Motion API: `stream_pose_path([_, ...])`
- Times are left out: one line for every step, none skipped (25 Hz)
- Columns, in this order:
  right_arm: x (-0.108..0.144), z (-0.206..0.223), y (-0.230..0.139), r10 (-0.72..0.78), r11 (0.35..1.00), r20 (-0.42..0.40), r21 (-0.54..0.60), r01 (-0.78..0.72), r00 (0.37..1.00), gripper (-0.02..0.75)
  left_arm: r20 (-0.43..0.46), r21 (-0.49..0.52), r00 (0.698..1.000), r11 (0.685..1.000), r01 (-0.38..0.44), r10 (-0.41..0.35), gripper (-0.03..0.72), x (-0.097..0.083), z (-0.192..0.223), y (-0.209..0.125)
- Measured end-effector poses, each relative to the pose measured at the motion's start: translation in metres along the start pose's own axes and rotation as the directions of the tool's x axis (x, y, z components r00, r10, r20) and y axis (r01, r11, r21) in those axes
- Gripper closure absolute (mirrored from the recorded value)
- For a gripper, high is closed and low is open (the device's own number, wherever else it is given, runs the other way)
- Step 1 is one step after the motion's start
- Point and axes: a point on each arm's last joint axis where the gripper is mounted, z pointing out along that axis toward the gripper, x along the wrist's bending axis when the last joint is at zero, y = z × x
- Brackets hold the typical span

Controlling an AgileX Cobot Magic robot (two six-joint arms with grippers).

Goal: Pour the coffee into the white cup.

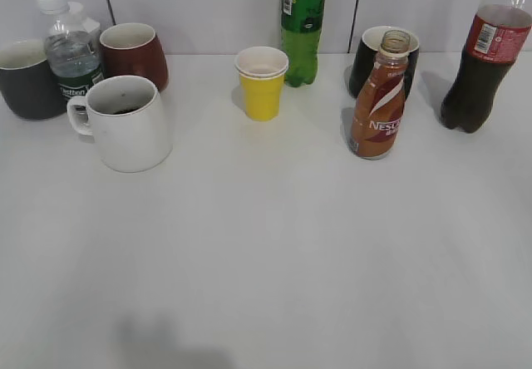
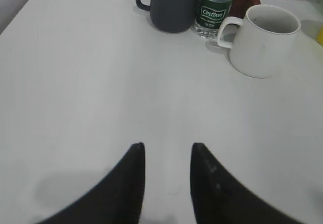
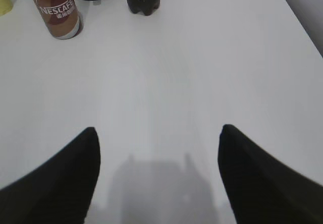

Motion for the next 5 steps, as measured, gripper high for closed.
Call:
stream_pose_path([0.0,0.0,0.0,0.0,1.0,0.0,0.0,0.0,1.0,0.167,0.0,0.0,1.0,1.0,0.0,0.0,0.452,0.0,0.0,0.0])
stream_pose_path([0.0,0.0,0.0,0.0,1.0,0.0,0.0,0.0,1.0,0.167,0.0,0.0,1.0,1.0,0.0,0.0,0.452,0.0,0.0,0.0])
stream_pose_path([0.0,0.0,0.0001,0.0,1.0,0.0,-0.001,0.0,1.0,0.167,0.0,0.0,1.0,1.0,0.0,0.0,0.452,0.0,0.0,0.0])
stream_pose_path([0.0,0.0,0.0001,0.0,1.0,0.0,-0.001,0.0,1.0,0.167,0.0,0.0,1.0,1.0,0.0,0.0,0.452,0.0,0.0,0.0])
stream_pose_path([0.0,0.0,0.0001,0.0,1.0,0.0,-0.001,0.0,1.0,0.167,0.0,0.0,1.0,1.0,0.0,0.0,0.452,0.0,0.0,0.0])
